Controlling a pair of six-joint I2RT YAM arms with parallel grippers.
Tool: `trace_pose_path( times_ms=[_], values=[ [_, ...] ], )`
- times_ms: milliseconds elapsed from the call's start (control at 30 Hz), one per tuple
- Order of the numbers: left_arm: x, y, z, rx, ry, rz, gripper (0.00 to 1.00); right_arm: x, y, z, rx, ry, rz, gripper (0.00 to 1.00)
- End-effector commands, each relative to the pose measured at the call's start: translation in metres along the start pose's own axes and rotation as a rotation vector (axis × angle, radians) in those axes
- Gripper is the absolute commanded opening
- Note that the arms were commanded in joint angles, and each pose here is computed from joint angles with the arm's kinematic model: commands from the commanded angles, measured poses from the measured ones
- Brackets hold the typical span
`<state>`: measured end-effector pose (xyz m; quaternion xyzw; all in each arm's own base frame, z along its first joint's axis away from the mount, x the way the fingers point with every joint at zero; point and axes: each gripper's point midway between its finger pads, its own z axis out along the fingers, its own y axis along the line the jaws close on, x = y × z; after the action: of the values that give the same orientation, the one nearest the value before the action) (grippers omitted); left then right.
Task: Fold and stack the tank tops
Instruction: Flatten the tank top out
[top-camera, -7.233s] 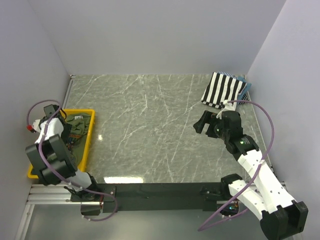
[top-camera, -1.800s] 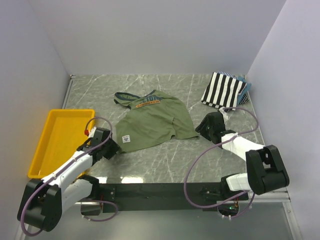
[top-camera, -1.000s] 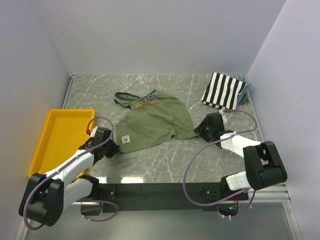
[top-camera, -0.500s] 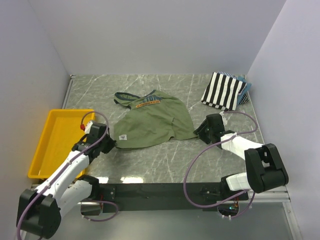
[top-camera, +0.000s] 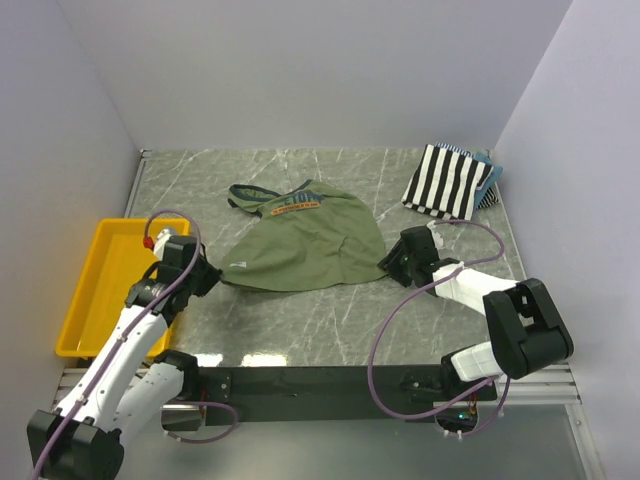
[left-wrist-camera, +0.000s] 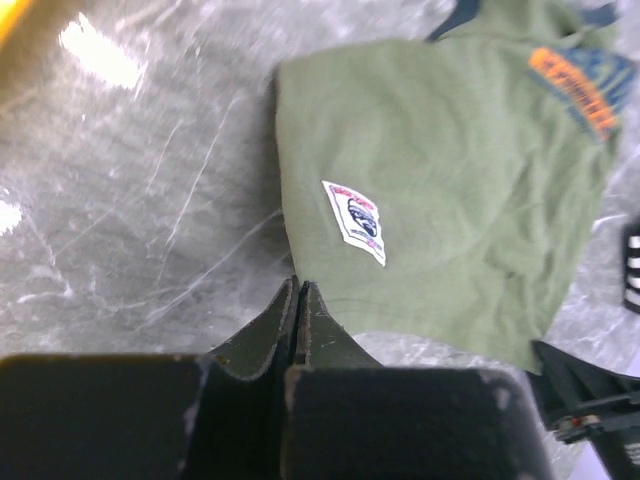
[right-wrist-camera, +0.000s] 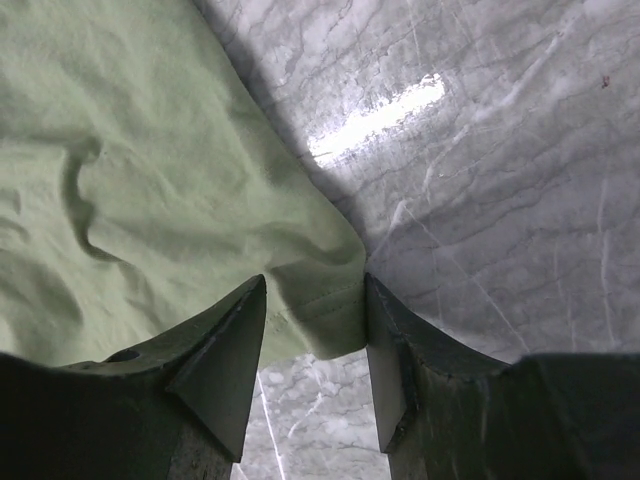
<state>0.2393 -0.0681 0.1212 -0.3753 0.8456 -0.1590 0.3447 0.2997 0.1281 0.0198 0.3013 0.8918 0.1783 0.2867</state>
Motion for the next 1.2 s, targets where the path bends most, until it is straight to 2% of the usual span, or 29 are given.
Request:
trace_pose_path(
  times_ms=[0, 167, 300, 433, 667, 900, 1167],
  values=[
    [-0.03, -0.018, -0.022, 0.042, -0.086, 0.017, 0.0, 0.032, -0.042, 0.002, 0.155, 0.104, -0.026, 0.52],
    [-0.04, -0.026, -0.03, 0.061, -0.105, 0.017, 0.01, 0.031, -0.041, 0.001, 0.151, 0.101, -0.036, 0.55],
    [-0.042, -0.026, -0.033, 0.06, -0.11, 0.016, 0.0, 0.031, -0.041, -0.001, 0.148, 0.101, -0.038, 0.61],
    [-0.05, -0.026, -0.038, 0.058, -0.131, 0.019, 0.0, 0.031, -0.041, -0.004, 0.148, 0.098, -0.041, 0.62],
    [-0.071, -0.033, -0.049, 0.065, -0.181, 0.021, 0.0, 0.029, -0.041, -0.006, 0.15, 0.095, -0.046, 0.58],
    [-0.076, -0.042, -0.048, 0.089, -0.171, 0.022, 0.01, 0.032, -0.042, -0.007, 0.154, 0.113, -0.078, 0.49],
    [-0.077, -0.047, -0.048, 0.101, -0.163, 0.028, 0.01, 0.051, -0.044, -0.011, 0.164, 0.13, -0.144, 0.49]
  ],
)
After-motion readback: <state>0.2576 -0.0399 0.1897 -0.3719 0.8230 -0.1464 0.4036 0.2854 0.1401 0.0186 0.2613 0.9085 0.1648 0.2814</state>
